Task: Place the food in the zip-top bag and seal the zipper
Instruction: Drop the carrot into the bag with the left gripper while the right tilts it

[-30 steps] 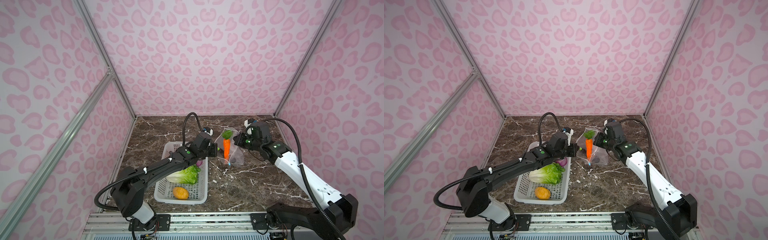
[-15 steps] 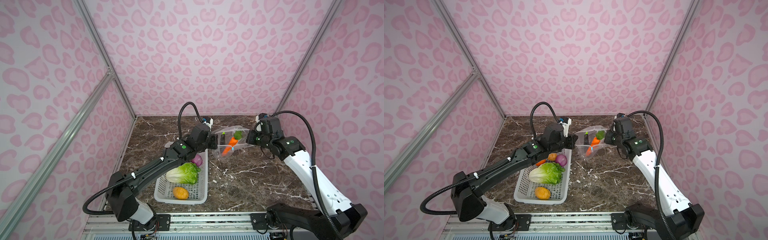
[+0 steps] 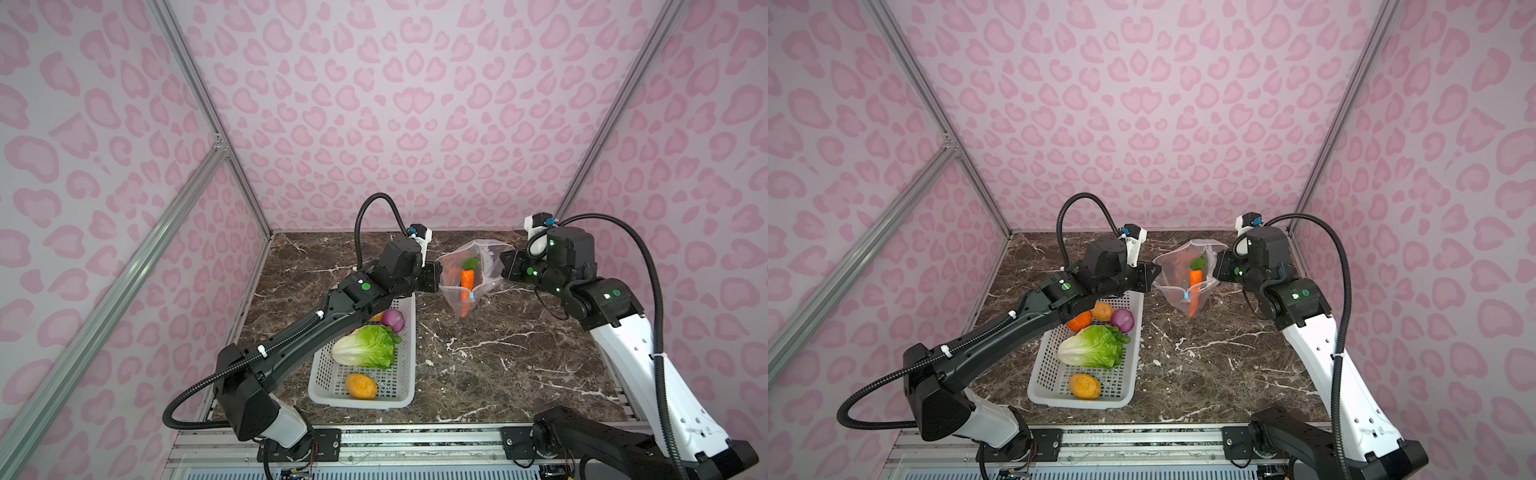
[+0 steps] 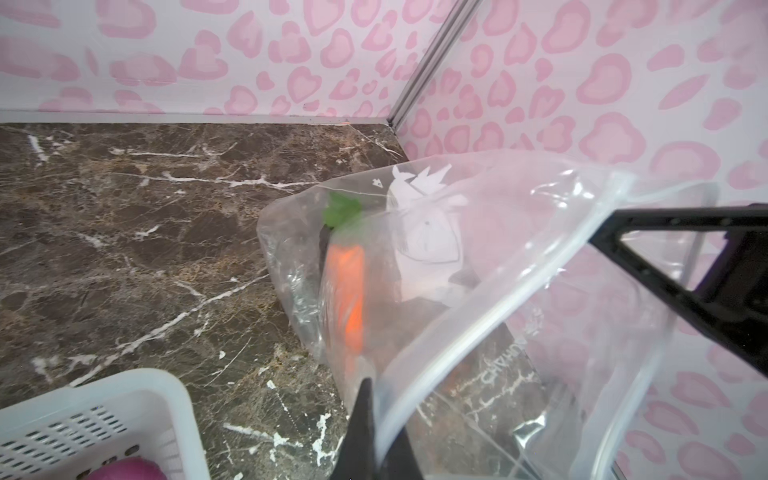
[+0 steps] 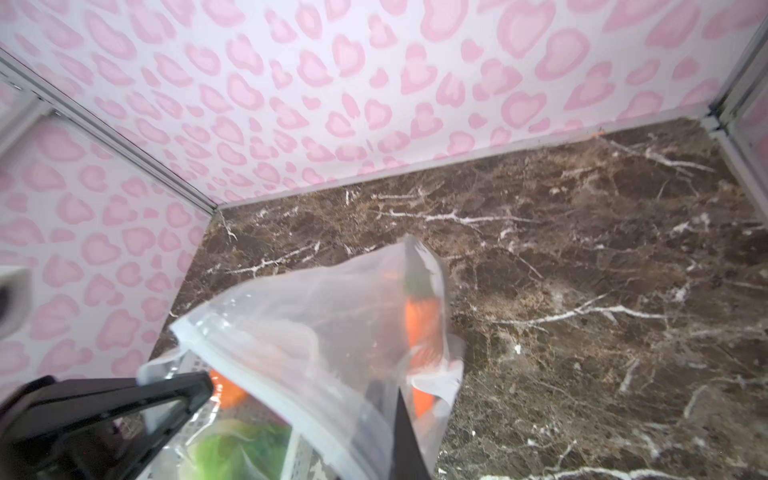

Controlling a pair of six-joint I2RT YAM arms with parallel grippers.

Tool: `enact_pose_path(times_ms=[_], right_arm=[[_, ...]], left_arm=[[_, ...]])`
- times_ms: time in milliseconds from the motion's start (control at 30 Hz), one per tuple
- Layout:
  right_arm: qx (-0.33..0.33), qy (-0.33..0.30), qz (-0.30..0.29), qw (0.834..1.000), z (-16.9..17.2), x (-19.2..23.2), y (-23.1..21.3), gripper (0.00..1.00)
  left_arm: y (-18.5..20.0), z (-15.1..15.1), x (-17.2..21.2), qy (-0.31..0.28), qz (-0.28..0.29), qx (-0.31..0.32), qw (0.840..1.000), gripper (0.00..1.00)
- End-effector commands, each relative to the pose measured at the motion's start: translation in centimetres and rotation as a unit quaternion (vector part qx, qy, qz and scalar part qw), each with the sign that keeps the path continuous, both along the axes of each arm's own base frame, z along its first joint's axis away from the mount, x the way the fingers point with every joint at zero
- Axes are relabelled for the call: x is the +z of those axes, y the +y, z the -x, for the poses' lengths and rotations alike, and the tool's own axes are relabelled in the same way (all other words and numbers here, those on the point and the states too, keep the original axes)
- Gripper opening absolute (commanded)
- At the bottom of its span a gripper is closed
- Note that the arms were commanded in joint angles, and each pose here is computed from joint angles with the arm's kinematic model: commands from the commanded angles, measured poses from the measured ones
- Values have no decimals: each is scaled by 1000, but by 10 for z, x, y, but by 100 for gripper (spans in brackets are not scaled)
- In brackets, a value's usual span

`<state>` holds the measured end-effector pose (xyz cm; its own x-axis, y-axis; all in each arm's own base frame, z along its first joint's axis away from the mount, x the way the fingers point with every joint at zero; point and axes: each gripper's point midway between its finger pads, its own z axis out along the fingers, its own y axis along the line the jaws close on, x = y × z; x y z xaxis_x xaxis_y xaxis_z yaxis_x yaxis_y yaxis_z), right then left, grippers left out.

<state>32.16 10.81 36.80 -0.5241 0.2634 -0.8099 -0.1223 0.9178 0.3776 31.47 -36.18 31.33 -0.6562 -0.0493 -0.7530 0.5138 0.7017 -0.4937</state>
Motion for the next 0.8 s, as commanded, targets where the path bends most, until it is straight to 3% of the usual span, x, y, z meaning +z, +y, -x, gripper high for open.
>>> enact_pose_path(times_ms=[0, 133, 333, 600, 767], right_arm=[[-26, -56, 6, 998, 1, 29, -12, 0], [-20, -30, 12, 999, -3, 11, -9, 0], [-11, 59, 33, 998, -15, -60, 0, 0], [-9, 110, 61, 992, -15, -101, 8, 0], [-21, 119, 82, 989, -14, -108, 9, 28]], left_arm=[[-20, 9, -6, 27, 21, -46, 998, 3], [-29, 10, -38, 72, 21, -55, 996, 3], [-28, 8, -90, 119, -12, -38, 992, 3], [-23, 8, -86, 113, -7, -26, 993, 3], [-22, 9, -74, 104, 5, -27, 994, 3]])
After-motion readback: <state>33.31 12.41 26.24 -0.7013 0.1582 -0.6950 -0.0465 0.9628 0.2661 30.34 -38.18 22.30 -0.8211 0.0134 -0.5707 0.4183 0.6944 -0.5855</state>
